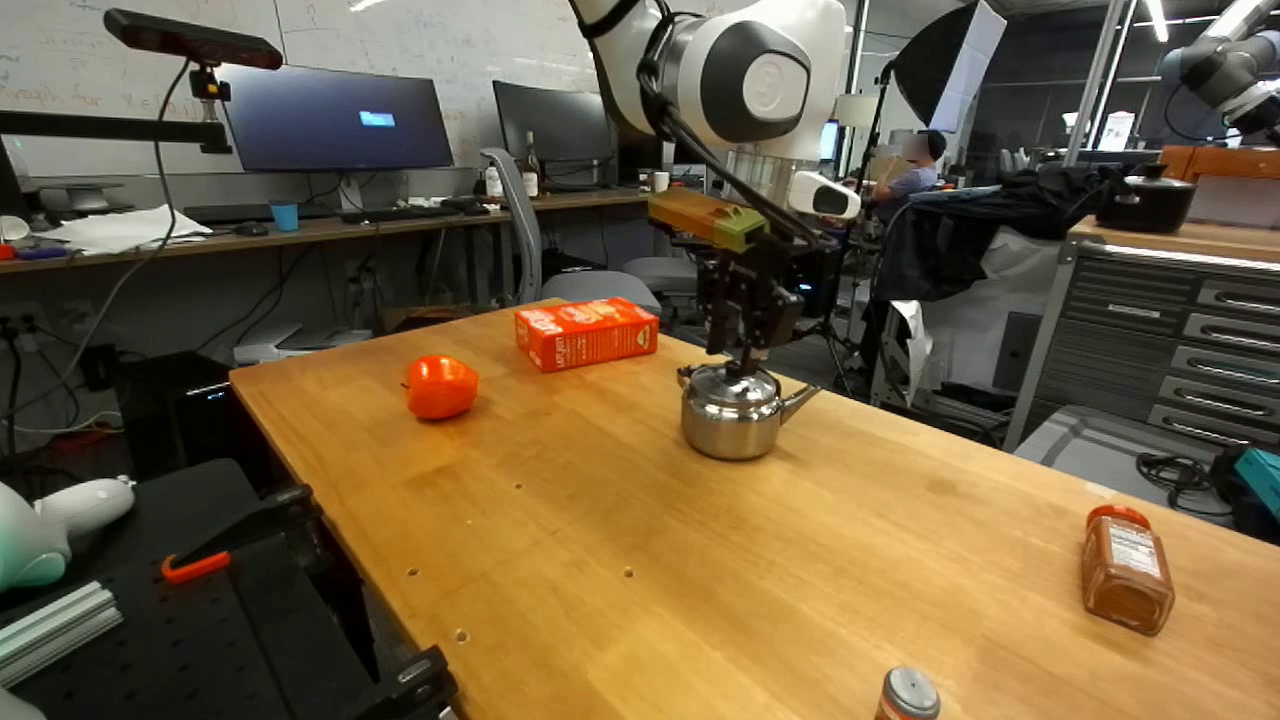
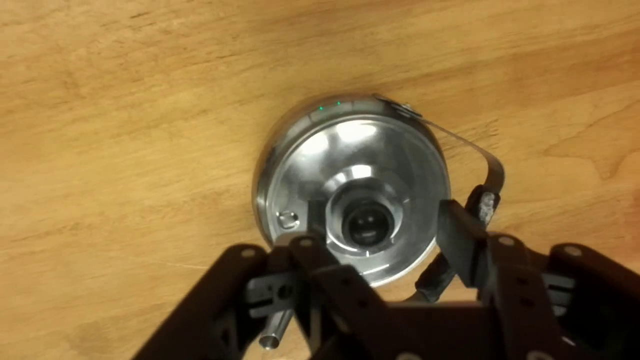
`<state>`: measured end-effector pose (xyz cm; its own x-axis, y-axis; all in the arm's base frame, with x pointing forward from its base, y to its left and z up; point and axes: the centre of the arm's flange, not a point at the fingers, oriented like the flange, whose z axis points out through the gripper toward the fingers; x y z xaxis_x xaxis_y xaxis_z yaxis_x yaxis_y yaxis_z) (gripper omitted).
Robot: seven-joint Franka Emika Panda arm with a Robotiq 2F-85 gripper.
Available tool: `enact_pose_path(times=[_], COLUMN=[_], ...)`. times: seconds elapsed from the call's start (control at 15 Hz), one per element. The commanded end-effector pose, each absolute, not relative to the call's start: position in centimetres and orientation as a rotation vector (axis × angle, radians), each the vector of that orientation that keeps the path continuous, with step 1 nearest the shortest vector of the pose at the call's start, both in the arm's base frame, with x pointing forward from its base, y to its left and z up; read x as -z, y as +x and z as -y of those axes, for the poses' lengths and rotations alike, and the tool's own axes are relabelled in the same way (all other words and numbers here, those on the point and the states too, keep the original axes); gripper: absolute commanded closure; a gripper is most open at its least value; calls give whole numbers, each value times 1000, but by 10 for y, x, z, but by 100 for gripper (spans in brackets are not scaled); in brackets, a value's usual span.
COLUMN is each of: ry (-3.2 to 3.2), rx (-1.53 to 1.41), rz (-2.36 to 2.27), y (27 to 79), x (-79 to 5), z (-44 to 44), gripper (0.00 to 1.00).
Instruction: Pick the lid on the table and put it on the kettle
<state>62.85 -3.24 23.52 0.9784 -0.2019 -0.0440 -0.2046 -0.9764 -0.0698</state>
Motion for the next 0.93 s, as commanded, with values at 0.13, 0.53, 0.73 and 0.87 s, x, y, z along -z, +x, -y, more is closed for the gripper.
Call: enact_pose_path(times=[0.13,0.53,0.73,0.87], ry=[-3049,-3101,-3140,-3169], rx=[-55,-25,5,29], rz=[-235,-102,-47,-3], y=[598,542,512,494], x=[-310,-376,-396,-406], z=[7,-22,-29,-31], gripper=[0,0,0,0])
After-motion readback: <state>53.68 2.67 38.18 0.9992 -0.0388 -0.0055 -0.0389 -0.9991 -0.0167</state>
